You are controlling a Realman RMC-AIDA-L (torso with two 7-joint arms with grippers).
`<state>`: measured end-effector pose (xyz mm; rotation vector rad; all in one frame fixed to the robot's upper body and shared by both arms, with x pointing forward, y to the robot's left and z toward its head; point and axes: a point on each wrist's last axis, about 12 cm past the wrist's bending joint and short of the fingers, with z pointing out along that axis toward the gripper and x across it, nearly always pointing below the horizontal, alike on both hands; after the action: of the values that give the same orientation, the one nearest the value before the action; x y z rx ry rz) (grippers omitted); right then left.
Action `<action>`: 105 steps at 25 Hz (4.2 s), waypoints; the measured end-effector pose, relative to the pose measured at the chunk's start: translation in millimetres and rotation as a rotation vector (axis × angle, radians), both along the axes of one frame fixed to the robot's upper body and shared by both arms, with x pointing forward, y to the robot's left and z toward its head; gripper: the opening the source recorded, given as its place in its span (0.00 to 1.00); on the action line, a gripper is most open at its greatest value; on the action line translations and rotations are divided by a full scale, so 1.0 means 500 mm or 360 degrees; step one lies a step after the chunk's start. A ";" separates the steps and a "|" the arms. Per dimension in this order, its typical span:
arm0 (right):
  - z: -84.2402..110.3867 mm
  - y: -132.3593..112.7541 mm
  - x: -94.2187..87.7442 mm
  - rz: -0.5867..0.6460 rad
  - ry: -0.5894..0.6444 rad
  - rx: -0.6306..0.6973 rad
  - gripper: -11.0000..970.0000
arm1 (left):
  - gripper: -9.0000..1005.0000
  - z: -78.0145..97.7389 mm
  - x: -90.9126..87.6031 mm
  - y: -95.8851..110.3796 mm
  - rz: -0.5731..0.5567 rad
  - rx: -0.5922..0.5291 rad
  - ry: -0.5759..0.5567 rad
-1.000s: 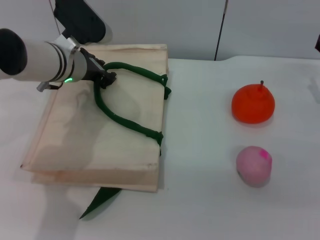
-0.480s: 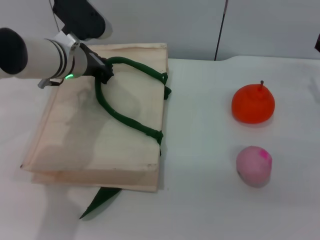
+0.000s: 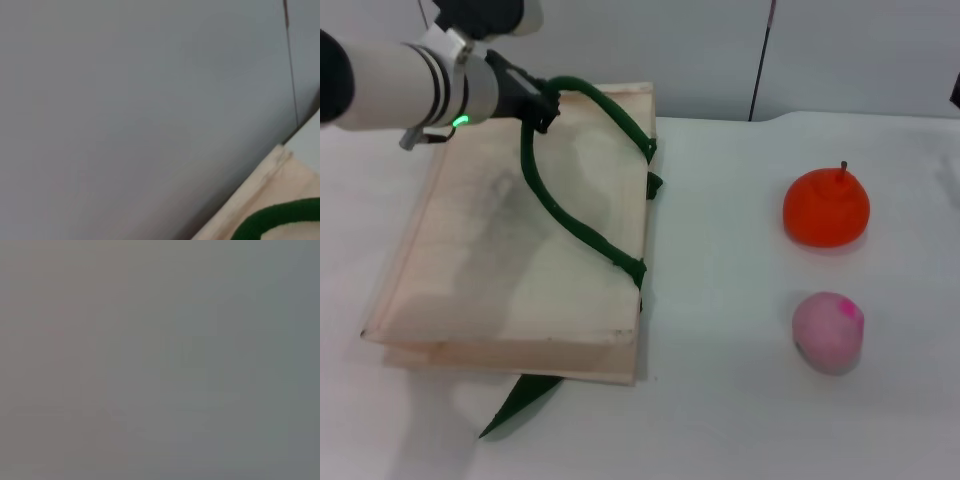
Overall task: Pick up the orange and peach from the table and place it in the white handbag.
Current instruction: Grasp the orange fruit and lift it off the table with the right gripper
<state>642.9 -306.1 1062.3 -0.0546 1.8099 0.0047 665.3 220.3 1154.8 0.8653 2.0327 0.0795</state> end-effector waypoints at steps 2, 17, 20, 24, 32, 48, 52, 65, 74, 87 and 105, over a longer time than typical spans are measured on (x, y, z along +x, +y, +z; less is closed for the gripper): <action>-0.007 0.003 -0.004 0.0024 0.0021 -0.0017 0.85 | 0.14 0.020 -0.009 -0.005 -0.0019 -0.0020 -0.0012; -0.036 0.045 -0.040 0.0349 0.0108 0.0083 0.85 | 0.13 0.164 -0.100 0.007 0.0015 0.0091 -0.0162; -0.035 0.050 -0.040 0.0389 0.0121 0.0079 0.85 | 0.13 0.182 -0.109 0.010 0.0028 0.0124 -0.0183; -0.027 0.045 -0.041 0.0443 0.0127 0.0127 0.85 | 0.13 0.188 -0.115 0.014 0.0044 0.0155 -0.0179; 0.081 -0.043 -0.086 0.0443 -0.0022 0.0072 0.85 | 0.13 0.208 -0.123 0.007 0.0044 0.0137 -0.0222; 0.094 0.053 -0.085 0.0802 0.0392 0.0004 0.86 | 0.13 0.250 -0.148 0.002 0.0014 0.0154 -0.0248; 0.089 0.063 -0.082 0.0834 0.0437 -0.0007 0.86 | 0.13 0.264 -0.154 -0.005 -0.0004 0.0157 -0.0262; 0.072 0.086 -0.070 0.0897 0.0610 -0.0020 0.91 | 0.13 0.305 -0.179 -0.018 -0.0039 0.0173 -0.0308; 0.049 0.093 -0.058 0.0895 0.0703 -0.0007 0.91 | 0.13 0.316 -0.184 -0.012 -0.0022 0.0171 -0.0330; 0.037 0.118 -0.025 0.0881 0.0760 -0.0042 0.91 | 0.13 0.323 -0.183 -0.009 -0.0013 0.0168 -0.0338; 0.021 0.126 -0.009 0.0840 0.0824 -0.0082 0.83 | 0.13 0.332 -0.190 -0.013 -0.0023 0.0167 -0.0351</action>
<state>638.3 -243.4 1072.9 -0.6142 2.2594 0.3773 570.1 213.6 1320.8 0.8950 1.8289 0.2643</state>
